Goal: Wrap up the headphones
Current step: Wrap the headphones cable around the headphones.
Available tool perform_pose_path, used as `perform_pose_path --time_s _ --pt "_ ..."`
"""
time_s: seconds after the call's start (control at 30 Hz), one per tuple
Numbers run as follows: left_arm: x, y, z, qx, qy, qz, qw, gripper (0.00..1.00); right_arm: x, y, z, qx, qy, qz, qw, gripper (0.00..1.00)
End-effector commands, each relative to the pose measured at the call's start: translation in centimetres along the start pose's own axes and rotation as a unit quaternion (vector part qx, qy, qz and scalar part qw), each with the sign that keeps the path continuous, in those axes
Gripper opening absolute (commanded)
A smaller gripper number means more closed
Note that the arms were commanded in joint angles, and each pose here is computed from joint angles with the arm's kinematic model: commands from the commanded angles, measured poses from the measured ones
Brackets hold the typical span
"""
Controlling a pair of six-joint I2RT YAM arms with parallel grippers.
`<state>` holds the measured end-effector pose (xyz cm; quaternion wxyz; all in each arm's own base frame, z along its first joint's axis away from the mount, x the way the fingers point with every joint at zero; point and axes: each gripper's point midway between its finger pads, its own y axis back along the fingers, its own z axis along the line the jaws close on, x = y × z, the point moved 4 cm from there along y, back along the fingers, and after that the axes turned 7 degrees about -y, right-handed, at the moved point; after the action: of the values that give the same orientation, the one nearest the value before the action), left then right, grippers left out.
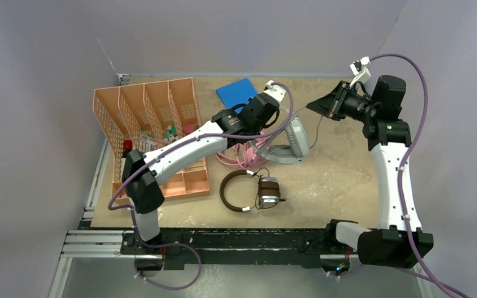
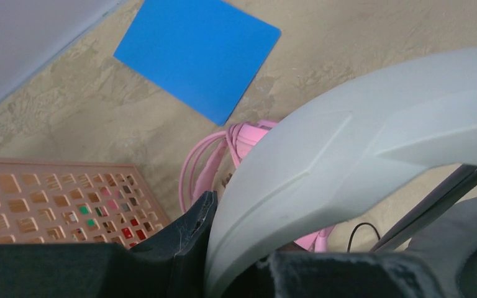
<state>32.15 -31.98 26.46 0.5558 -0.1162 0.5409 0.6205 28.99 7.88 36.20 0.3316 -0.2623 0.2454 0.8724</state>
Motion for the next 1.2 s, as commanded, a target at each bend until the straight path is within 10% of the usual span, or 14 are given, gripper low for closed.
perform_pose_path --time_s 0.0,0.57,1.17 --pt "-1.6 -0.6 0.7 -0.013 0.022 0.01 1.0 0.0 -2.1 1.8 5.2 -0.075 0.063 -0.033 0.995 0.0" --pt "-12.4 -2.4 2.8 -0.056 0.318 -0.14 0.936 0.0 2.2 0.2 7.3 -0.117 0.007 -0.053 0.992 0.05" --pt "-17.1 2.7 4.5 0.015 0.427 -0.224 0.876 0.0 5.5 -2.2 1.4 -0.078 0.018 -0.07 0.994 0.12"
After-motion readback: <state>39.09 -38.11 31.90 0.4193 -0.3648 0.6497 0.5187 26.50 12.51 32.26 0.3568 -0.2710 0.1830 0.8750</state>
